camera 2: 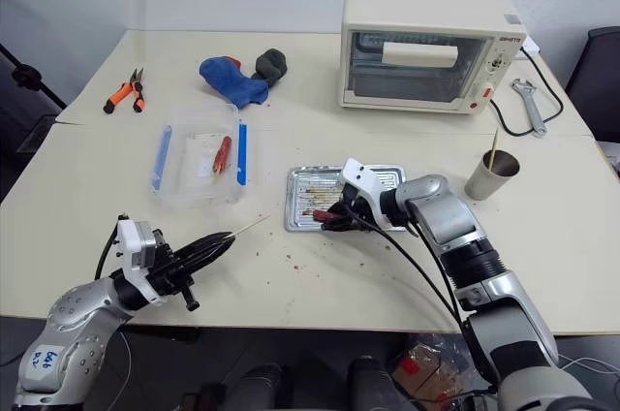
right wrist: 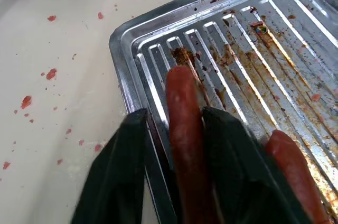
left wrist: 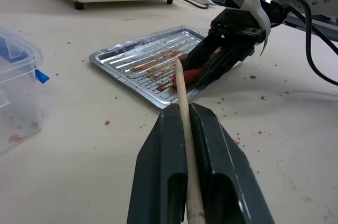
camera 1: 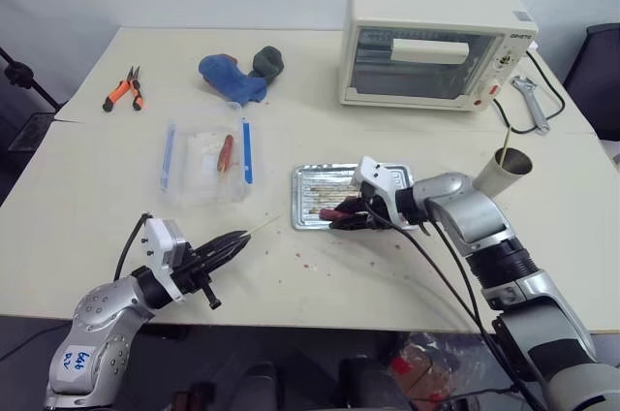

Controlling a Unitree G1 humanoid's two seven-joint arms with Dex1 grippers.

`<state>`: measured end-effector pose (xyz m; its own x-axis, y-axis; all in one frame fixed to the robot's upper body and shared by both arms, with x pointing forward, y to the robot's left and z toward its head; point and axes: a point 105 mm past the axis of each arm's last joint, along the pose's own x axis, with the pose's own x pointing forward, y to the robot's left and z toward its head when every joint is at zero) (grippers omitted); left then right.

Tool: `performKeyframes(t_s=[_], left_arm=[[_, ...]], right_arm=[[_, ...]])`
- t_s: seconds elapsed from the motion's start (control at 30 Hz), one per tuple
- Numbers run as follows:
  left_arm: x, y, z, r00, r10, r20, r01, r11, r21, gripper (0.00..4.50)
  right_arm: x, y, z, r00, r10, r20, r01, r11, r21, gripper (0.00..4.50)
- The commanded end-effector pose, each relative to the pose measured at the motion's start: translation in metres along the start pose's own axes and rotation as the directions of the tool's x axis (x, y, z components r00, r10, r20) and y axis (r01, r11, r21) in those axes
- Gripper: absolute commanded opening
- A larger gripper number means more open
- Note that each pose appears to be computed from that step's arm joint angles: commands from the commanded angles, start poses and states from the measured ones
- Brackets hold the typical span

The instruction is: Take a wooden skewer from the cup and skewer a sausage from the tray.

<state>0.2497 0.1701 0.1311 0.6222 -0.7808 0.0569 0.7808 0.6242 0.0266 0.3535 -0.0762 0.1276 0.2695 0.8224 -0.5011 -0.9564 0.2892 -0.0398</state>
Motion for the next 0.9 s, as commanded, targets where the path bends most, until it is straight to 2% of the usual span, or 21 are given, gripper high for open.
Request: performKeyframes(t_s=[0.03,0.23,0.4,0.5,0.63,0.9], left_arm=[[0.002,-0.001,0.006,1.0,-0.014,0.019,0.014,0.999,0.029,0.0],[0.004,0.0,0.008,1.0,-0.023,0.017,0.022,0.999,0.041,0.0],[0.008,-0.007,0.009,0.993,-0.114,-0.025,0.116,0.99,0.081,0.0],[0.011,-0.017,0.01,0.973,-0.217,-0.075,0.223,0.97,0.092,0.0],[0.016,-0.026,0.015,0.943,-0.315,-0.104,0.325,0.941,0.097,0.0],[0.023,-0.028,0.022,0.927,-0.361,-0.101,0.37,0.925,0.092,0.0]], right_arm=[[0.001,0.005,0.012,1.0,0.017,0.023,-0.016,0.998,-0.061,0.49],[-0.008,0.006,0.027,0.996,0.032,0.086,-0.022,0.993,-0.113,0.49],[-0.029,0.032,0.051,0.957,0.22,0.187,-0.161,0.944,-0.287,0.49],[-0.042,0.05,0.052,0.936,0.315,0.157,-0.246,0.905,-0.347,0.49],[-0.048,0.06,0.044,0.934,0.345,0.091,-0.294,0.889,-0.351,0.49],[-0.05,0.059,0.037,0.944,0.322,0.068,-0.282,0.898,-0.337,0.49]])
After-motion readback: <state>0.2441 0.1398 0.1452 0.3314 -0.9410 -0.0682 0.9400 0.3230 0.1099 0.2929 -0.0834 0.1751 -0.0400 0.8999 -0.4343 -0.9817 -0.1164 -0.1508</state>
